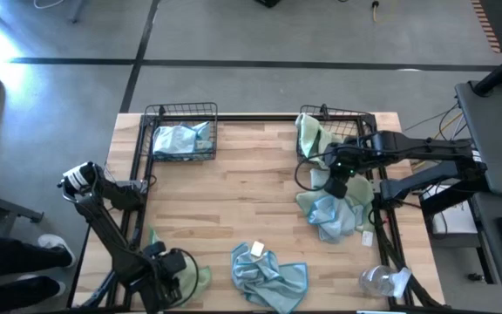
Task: Sort microfiber towel by color & place in baskets
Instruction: Put the green microfiber towel into the right wire basket
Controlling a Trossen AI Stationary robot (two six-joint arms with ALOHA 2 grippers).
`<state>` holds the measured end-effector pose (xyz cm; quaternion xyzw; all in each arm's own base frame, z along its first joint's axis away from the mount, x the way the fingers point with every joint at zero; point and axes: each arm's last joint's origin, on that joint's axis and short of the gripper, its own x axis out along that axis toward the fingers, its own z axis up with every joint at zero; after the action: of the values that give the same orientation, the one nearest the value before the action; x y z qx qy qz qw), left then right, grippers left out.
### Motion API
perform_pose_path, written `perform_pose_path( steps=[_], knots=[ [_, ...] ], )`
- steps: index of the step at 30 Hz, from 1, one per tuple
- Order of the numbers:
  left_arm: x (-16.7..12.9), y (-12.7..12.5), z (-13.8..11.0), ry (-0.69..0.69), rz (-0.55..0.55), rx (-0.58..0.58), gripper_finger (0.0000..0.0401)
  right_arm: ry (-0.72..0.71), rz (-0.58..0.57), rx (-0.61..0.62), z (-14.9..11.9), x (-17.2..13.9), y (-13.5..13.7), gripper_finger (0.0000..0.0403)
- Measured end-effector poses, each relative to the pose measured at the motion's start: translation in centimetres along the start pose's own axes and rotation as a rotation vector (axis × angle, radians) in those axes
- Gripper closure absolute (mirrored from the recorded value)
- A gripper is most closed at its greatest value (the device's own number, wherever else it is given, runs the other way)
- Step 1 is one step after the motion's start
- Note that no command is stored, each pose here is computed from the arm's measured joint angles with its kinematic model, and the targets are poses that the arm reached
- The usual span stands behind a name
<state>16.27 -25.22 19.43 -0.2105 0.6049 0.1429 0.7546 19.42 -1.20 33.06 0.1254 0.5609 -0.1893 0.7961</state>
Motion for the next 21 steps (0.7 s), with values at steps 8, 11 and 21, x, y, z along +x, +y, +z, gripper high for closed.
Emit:
perform_pose_path(
  steps=[8, 11, 21],
  knots=[
    [0.3, 0.2, 0.0, 0.0, 0.009, 0.0, 0.0277, 0.108, -0.029, -0.016, -1.4, 2.7, -0.1, 0.0321],
    [0.3, 0.2, 0.0, -0.01, 0.01, -0.001, 0.0318, 0.149, -0.031, -0.02, -1.9, 3.7, -0.1, 0.0321],
    [0.4, 0.4, 1.5, -0.067, 0.021, -0.034, 0.0393, 0.203, -0.053, -0.028, -2.9, 5.4, -0.2, 0.0321]
  ],
)
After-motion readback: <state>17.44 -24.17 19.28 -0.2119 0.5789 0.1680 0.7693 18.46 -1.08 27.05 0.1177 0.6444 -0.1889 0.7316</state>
